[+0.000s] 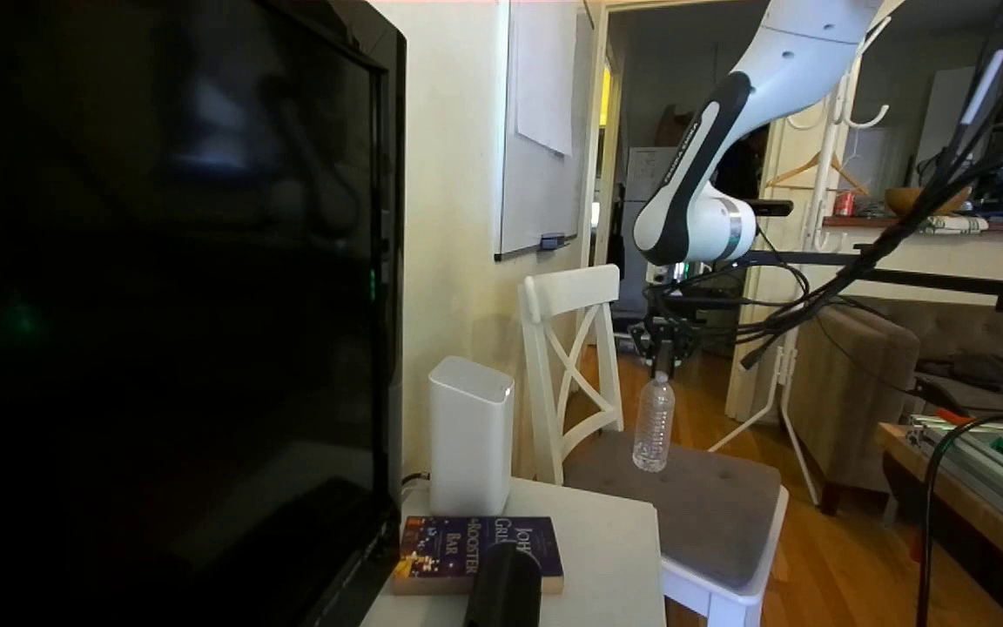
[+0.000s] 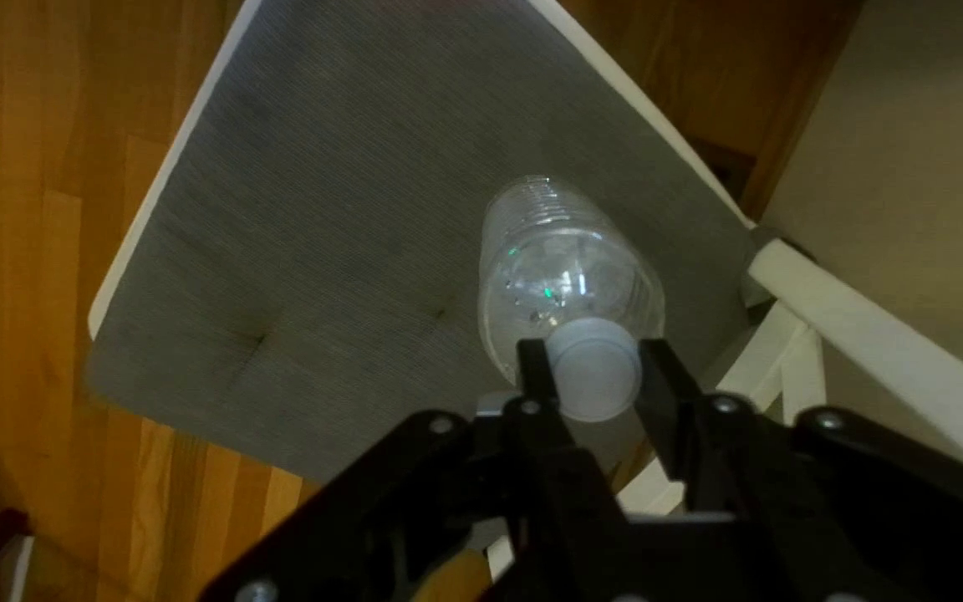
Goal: Put the bottle on the chair
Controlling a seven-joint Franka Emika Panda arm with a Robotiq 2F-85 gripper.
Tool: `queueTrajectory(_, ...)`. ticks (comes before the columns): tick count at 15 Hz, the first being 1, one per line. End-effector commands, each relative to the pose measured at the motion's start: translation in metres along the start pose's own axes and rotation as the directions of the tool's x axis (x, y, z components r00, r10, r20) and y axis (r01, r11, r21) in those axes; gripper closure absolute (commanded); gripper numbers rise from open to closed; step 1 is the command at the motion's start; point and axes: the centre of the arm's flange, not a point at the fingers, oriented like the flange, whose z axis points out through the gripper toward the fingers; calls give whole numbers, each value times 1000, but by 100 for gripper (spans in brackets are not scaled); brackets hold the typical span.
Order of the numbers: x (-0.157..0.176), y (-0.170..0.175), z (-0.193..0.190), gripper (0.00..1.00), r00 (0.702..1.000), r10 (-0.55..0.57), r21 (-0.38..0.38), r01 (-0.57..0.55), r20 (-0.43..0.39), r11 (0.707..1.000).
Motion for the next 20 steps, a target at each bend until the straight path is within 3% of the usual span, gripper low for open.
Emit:
queueTrajectory(1, 47, -9, 32, 92, 988, 155, 59, -154, -18, 986)
queueTrajectory(9, 103, -19, 68, 92, 943, 332, 106, -330, 2, 938)
queueTrajectory(20, 123, -31, 105, 92, 923, 382, 66, -384, 42, 921)
